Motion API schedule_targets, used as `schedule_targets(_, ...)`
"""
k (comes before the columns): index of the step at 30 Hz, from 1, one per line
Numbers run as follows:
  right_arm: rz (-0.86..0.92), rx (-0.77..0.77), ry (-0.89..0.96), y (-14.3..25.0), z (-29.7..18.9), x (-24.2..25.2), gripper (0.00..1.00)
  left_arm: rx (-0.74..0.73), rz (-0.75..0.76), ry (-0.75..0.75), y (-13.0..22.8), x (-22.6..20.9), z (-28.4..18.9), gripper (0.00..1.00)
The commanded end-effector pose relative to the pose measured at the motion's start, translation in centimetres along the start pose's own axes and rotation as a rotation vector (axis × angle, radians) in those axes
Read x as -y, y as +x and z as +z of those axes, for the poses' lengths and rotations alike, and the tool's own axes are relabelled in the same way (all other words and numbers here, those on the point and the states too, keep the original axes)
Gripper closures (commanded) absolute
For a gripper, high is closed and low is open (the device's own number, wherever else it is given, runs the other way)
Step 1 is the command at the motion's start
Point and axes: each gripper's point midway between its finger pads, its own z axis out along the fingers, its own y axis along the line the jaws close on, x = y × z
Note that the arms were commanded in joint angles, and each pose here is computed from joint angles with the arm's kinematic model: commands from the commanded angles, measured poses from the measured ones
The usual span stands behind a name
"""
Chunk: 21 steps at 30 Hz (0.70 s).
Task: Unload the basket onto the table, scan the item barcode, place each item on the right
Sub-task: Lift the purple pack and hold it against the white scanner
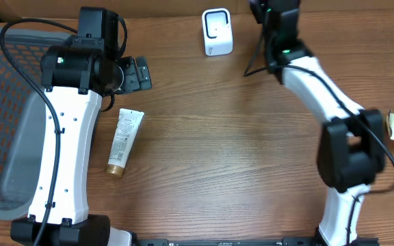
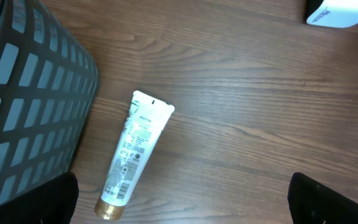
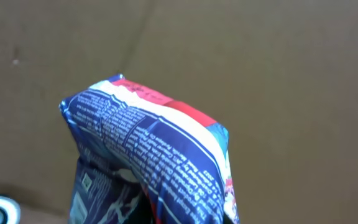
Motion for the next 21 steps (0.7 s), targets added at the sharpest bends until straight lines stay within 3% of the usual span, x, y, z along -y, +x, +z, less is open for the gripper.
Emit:
schedule_targets(1, -0.165, 0.087, 0.046, -2.1, -0.4, -2.7, 0.96, 0.006, 0.014, -0.012, 0.0, -0.3, -0.1, 0.00)
schedule_targets(9, -0.455, 0.189, 0.000, 0.2, 0.3, -9.9, 0.96, 0.006, 0.014, -0.012, 0.0, -0.3, -0.1, 0.00)
schedule_targets(21, -0.671, 0.256, -0.031, 3.6, 1.0, -13.9, 0.96, 0.006, 0.014, -0.012, 0.0, -0.3, -0.1, 0.00)
